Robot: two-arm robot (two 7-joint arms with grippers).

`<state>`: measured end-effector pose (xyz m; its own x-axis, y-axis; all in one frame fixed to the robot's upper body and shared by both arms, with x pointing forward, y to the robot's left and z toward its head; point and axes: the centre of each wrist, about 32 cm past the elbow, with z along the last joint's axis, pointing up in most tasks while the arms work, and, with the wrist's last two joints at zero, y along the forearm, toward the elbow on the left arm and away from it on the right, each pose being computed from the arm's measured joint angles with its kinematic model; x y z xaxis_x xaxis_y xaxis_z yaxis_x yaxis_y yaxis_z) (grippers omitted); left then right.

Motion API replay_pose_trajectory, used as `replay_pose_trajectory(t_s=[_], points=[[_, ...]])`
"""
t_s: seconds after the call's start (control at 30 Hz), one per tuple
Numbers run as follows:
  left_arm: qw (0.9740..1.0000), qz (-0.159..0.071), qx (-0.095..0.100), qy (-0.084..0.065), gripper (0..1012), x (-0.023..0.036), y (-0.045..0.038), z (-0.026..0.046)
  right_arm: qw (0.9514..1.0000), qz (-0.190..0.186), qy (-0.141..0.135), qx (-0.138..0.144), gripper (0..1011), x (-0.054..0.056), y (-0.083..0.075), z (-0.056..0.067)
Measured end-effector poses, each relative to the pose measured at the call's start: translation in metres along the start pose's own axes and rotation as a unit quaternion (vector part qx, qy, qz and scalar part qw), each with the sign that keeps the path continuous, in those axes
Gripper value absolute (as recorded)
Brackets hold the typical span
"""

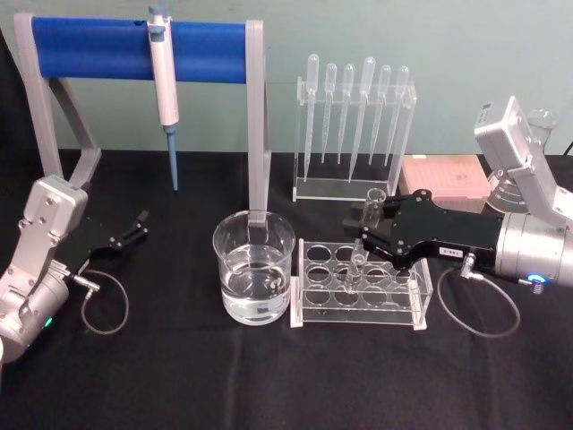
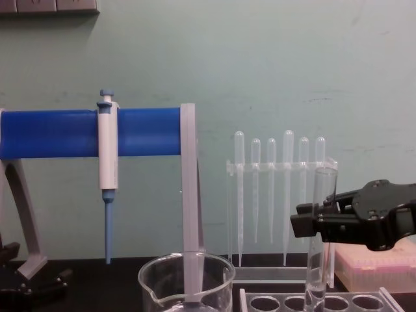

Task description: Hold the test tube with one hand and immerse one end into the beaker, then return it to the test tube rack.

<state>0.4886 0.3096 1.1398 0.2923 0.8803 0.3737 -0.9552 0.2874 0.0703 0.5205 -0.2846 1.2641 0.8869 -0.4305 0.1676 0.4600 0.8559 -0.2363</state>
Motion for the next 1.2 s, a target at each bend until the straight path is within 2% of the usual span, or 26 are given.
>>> replay_pose_trajectory(t_s=[0.7,1.2], points=[[1.0,0.0,0.0,0.0,1000,0.0,0.0,0.0,0.9999,-0.001,0.005,-0.01,238,0.0,0.007,-0.013],[1.0,0.0,0.0,0.0,1000,0.0,0.0,0.0,0.9999,0.001,0.003,-0.011,244,0.0,0.007,-0.014]])
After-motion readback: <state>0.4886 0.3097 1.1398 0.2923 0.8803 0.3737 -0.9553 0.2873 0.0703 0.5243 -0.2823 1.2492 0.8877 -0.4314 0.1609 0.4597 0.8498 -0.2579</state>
